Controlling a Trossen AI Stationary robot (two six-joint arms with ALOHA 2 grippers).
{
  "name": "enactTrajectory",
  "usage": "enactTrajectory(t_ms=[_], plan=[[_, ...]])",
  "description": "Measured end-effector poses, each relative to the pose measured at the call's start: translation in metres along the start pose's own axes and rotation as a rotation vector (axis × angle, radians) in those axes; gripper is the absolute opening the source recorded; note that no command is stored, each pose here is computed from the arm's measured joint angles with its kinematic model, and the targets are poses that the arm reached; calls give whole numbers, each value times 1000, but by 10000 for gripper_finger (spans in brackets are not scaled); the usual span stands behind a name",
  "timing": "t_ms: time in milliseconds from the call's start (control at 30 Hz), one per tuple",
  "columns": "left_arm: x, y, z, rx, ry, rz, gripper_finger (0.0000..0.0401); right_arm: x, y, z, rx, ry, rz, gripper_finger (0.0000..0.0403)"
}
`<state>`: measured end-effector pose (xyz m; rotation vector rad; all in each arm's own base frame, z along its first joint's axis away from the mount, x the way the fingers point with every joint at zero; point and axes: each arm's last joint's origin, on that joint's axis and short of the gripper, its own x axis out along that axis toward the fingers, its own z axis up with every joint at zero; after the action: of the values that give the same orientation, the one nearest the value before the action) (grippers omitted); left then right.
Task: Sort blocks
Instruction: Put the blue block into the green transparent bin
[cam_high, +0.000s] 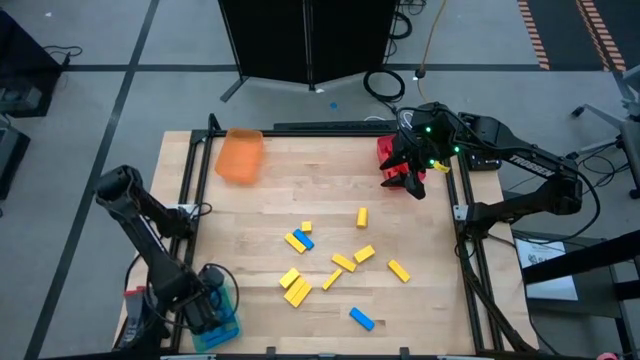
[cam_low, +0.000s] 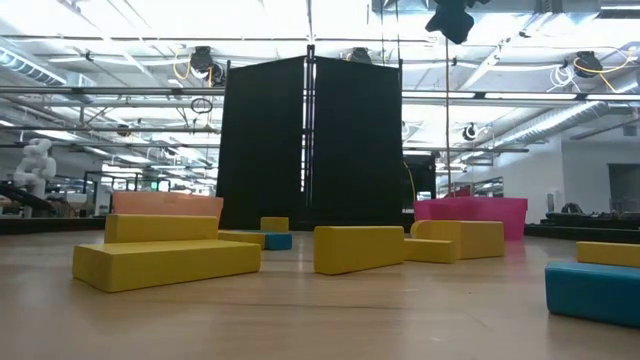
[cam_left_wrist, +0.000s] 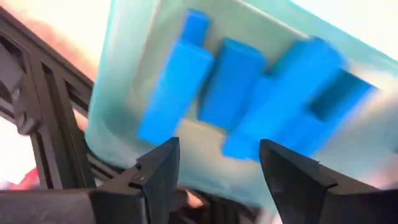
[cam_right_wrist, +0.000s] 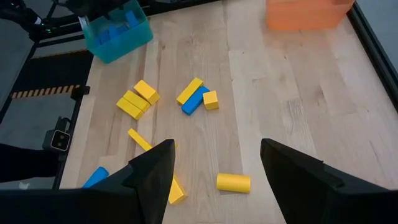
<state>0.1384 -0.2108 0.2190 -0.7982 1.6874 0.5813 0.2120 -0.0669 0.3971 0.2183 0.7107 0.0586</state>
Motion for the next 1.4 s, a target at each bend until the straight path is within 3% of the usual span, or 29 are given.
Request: enactTrajectory(t_ms=[167, 333, 500, 633, 767, 900, 1133, 1400], plan=[[-31, -10, 2, 1, -14, -116, 228, 0, 0, 0, 0, 0, 0, 235], [-63, -21, 27, 1, -237, -268, 228, 0, 0, 0, 10, 0, 0, 235], [-93, -26, 79, -28, -512, -307, 228, 4, -2, 1, 38, 8, 0, 235], [-110, -21, 131, -129, -685, -316, 228, 7, -3, 1, 54, 19, 2, 235], [-120, -10, 180, -262, -749, -311, 228, 9, -4, 0, 76, 36, 2, 235], [-120, 0, 222, -303, -772, -259, 228, 8, -3, -4, 112, 77, 3, 235], [-91, -21, 266, 26, -668, -251, 228, 7, -2, -14, 144, 175, 6, 235], [-61, -46, 271, 432, -673, -137, 228, 7, -2, -14, 121, 176, 8, 235]])
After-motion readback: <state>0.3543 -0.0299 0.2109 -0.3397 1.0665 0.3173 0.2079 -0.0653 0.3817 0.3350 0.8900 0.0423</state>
